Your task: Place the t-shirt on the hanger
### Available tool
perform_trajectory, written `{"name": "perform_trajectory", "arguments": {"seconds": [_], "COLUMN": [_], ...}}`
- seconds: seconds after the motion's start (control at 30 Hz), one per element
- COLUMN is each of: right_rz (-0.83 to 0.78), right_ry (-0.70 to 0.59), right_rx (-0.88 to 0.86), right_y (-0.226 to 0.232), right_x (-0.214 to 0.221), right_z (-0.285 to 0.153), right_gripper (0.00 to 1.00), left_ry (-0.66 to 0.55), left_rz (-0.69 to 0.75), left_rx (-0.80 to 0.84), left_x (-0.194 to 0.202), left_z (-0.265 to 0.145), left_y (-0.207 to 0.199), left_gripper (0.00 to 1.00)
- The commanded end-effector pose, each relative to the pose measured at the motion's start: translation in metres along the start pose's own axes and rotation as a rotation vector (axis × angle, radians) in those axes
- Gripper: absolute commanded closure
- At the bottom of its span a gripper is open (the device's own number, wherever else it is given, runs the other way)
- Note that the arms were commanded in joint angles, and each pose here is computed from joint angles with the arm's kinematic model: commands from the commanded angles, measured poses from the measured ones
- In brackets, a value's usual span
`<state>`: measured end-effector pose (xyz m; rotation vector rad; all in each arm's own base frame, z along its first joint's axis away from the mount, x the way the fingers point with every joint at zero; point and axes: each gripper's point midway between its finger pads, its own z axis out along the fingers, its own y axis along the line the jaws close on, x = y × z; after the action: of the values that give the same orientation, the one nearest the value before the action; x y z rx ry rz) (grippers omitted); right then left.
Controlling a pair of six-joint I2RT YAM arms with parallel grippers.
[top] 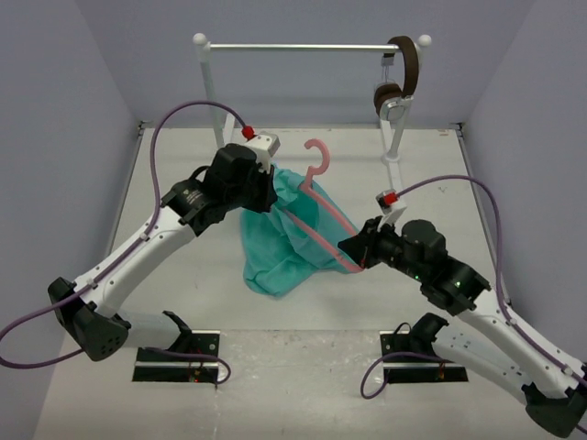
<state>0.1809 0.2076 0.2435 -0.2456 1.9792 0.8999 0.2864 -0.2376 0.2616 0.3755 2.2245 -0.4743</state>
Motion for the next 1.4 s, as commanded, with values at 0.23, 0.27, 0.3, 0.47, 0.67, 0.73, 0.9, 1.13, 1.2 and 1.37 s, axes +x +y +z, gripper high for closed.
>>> {"name": "perform_trajectory", "arguments": {"seconds": [0.23,0.27,0.3,0.47,0.67,0.73,0.9,1.13,1.2,1.37], "right_rz": [0.169,0.198,0.202,0.133,0.053,0.048,0.057,0.006,0.001,-0.013], "right_ry": [-0.169,-0.212,-0.234,-0.207,-0.08,-0.121,-0.271,-0.222,-0.209,-0.21], "right_rx": [0.232,0.252,0.235,0.032,-0.011,-0.025,-0.06,-0.094,-0.096,-0.115], "right_y": [-0.034,-0.038,-0.035,0.005,0.015,0.013,0.01,0.021,0.023,0.027], "right_x": [-0.03,-0.036,-0.04,-0.043,-0.026,-0.026,-0.038,-0.039,-0.039,-0.04], "right_z": [0.04,0.034,0.028,0.012,-0.008,-0.011,-0.032,-0.03,-0.027,-0.032], "right_gripper": [1.0,1.0,1.0,1.0,1.0,1.0,1.0,1.0,1.0,1.0], "left_ry": [-0.417,-0.43,-0.429,-0.346,-0.212,-0.211,-0.181,-0.234,-0.228,-0.219], "left_rz": [-0.138,-0.154,-0.161,-0.119,-0.048,-0.033,0.018,0.111,0.116,0.089], "left_rx": [-0.042,-0.117,-0.181,-0.331,-0.197,-0.084,0.167,0.309,0.274,-0.045], "left_x": [-0.094,-0.094,-0.092,-0.081,-0.079,-0.078,-0.041,-0.025,-0.024,-0.028], "left_z": [-0.116,-0.121,-0.122,-0.095,-0.03,-0.023,-0.018,-0.03,-0.025,-0.012], "left_y": [0.006,0.02,0.032,0.054,0.024,0.002,-0.04,-0.074,-0.069,-0.015], "left_gripper": [1.0,1.0,1.0,1.0,1.0,1.0,0.86,0.29,0.32,0.28]}}
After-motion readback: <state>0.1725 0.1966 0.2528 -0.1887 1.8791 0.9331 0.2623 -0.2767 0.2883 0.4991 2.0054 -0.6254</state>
